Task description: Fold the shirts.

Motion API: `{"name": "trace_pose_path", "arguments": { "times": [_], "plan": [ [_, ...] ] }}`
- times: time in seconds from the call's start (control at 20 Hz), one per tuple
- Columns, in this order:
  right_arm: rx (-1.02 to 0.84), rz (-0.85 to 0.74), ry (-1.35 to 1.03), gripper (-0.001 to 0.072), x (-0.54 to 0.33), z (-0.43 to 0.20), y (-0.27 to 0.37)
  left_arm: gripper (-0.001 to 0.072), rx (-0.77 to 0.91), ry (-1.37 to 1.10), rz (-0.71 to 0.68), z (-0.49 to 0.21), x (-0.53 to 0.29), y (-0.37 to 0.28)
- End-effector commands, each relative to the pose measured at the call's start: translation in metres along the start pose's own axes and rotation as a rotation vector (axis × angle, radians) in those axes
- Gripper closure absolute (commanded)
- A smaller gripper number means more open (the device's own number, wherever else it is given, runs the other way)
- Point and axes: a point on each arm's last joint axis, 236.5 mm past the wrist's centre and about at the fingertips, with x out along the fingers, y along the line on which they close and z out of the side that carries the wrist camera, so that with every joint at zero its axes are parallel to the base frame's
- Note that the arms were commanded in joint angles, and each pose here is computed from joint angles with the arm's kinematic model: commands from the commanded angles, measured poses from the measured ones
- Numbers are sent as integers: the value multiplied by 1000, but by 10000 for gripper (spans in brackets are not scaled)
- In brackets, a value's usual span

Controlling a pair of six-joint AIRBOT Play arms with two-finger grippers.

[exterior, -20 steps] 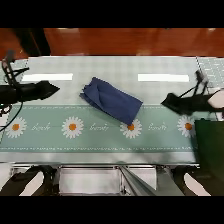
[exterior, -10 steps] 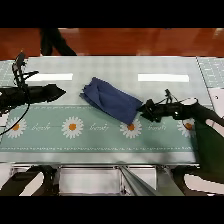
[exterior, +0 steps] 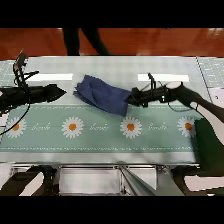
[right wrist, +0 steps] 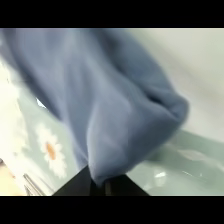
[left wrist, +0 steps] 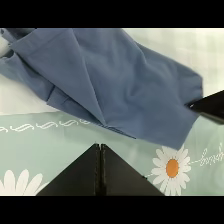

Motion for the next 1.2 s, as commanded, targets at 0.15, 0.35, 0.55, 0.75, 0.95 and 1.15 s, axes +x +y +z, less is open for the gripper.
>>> {"name": "trace_pose_path", "arguments": {
  "times": [0.15, 0.35, 0.55, 0.75, 0.95, 1.15],
  "plan": [
    [-296, -152, -34, 690, -61, 47, 89, 679, 0, 0, 0, 0, 0, 0],
    [-365, -263, -86, 690, -116, 64, 111, 679, 0, 1, 0, 0, 0, 0],
    [-329, -317, -116, 690, -181, 71, 112, 679, -1, 1, 0, 0, 0, 0],
    [-265, -338, -268, 690, -265, 80, 110, 679, -1, 1, 0, 0, 0, 0],
    [-151, -387, -413, 690, -355, 66, 85, 679, -1, 1, 0, 0, 0, 0],
    [-9, -455, -535, 690, -432, 33, 54, 679, 0, 1, 0, 0, 0, 0]
  ]
}}
